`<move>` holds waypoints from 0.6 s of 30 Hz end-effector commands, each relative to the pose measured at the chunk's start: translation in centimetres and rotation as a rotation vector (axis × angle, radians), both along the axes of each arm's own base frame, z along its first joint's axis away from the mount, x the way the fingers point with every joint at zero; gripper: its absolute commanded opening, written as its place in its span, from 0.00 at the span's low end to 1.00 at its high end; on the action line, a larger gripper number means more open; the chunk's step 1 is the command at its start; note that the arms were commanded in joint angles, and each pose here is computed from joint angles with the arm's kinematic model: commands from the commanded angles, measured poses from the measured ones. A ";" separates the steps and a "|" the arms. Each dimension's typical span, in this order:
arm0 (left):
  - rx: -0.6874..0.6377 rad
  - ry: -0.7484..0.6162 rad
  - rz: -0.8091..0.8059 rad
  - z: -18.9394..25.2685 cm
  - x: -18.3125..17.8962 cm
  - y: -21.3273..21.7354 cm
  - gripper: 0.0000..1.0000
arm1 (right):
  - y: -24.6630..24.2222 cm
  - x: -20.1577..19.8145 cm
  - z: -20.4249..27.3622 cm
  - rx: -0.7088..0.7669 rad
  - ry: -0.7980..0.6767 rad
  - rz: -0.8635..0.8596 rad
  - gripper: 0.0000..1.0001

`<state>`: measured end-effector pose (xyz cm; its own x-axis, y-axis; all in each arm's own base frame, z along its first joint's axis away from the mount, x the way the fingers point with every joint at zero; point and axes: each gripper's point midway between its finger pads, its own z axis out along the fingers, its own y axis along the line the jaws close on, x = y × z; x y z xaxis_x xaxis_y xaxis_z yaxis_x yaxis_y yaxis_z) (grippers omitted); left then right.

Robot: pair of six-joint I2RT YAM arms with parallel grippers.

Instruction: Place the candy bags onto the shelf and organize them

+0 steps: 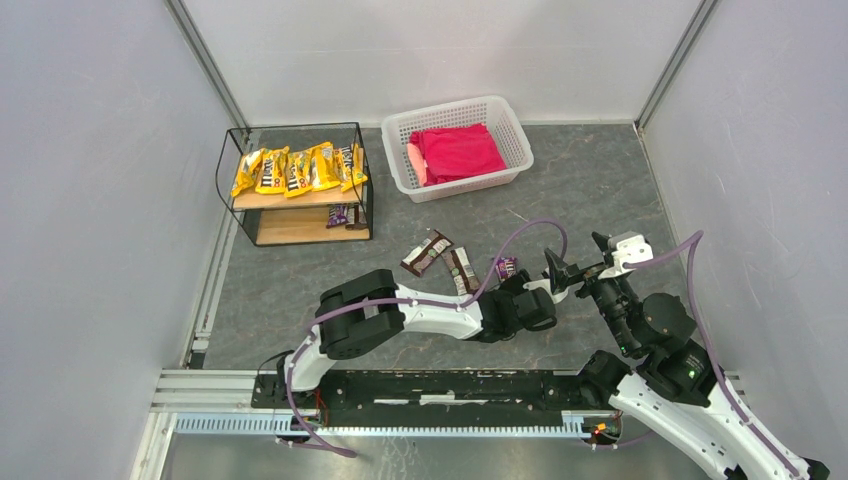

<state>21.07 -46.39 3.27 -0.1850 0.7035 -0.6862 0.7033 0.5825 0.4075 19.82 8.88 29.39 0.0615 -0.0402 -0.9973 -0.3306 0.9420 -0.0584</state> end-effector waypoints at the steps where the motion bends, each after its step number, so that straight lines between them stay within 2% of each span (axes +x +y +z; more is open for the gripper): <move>1: 0.042 -0.093 0.019 1.7 1.2 -0.2 0.43 | 0.7 0.2 -0.3 -0.006 0.003 0.021 0.98; 4: 0.006 -0.093 0.034 2.4 1.3 -0.3 0.28 | 0.7 0.2 -0.4 -0.008 0.006 0.022 0.98; 8: -0.024 -0.091 0.044 3.2 1.2 -0.3 0.16 | 0.8 0.2 -0.4 -0.007 0.009 0.024 0.98; 13: -0.113 -0.056 0.118 4.9 1.0 1.3 0.08 | 0.4 0.2 -0.1 -0.003 -0.002 0.007 0.98; 18: -0.208 0.039 0.189 6.4 0.8 4.0 0.02 | 0.1 0.1 0.7 0.011 -0.023 -0.002 0.98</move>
